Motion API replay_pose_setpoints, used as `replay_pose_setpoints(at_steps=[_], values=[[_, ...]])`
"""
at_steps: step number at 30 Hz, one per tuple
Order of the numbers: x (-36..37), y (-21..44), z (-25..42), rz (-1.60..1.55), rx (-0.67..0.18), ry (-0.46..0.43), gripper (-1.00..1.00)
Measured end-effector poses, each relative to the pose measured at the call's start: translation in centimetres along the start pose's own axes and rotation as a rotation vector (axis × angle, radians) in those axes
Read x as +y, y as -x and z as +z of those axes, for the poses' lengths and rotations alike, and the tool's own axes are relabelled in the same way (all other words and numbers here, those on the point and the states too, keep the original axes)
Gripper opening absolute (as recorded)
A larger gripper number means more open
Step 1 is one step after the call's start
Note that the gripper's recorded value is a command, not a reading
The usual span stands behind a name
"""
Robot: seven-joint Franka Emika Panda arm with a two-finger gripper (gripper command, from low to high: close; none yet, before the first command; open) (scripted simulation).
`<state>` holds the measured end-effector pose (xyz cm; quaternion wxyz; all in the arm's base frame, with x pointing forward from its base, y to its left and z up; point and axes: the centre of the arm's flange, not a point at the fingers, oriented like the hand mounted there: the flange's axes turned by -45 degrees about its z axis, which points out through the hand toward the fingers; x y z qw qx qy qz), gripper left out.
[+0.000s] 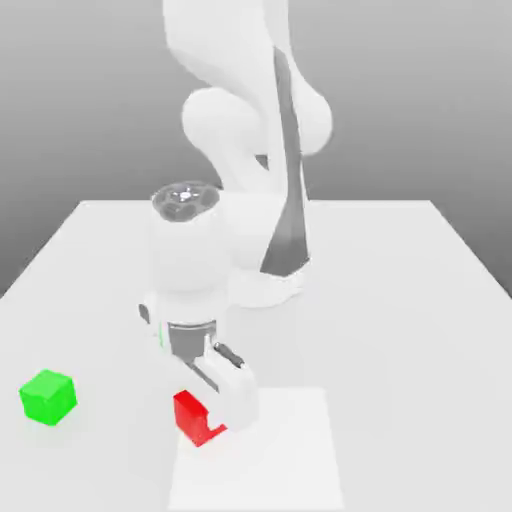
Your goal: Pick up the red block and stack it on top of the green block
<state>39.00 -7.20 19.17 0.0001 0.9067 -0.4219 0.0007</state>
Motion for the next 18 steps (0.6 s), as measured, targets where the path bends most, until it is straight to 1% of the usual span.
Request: replay_pose_setpoints(at_steps=[1,3,6,9,10,14,15,18], values=[[0.1,0.0,-1.0,0.002,0.000,0.000,-1.00],[3.6,-3.4,-2.2,0.082,0.000,0.001,-1.00],[10.2,-8.5,-3.6,0.200,0.000,0.001,-1.00],[17.9,-12.4,-5.0,0.311,0.000,0.000,-1.00],[19.1,-12.9,-4.7,0.326,0.000,0.000,-1.00],[18.8,-13.2,-0.7,0.305,-0.001,-0.001,-1.00],[18.8,-13.1,0.4,0.305,-0.001,0.000,1.00],[18.8,-13.1,0.4,0.305,-0.001,0.000,1.00]])
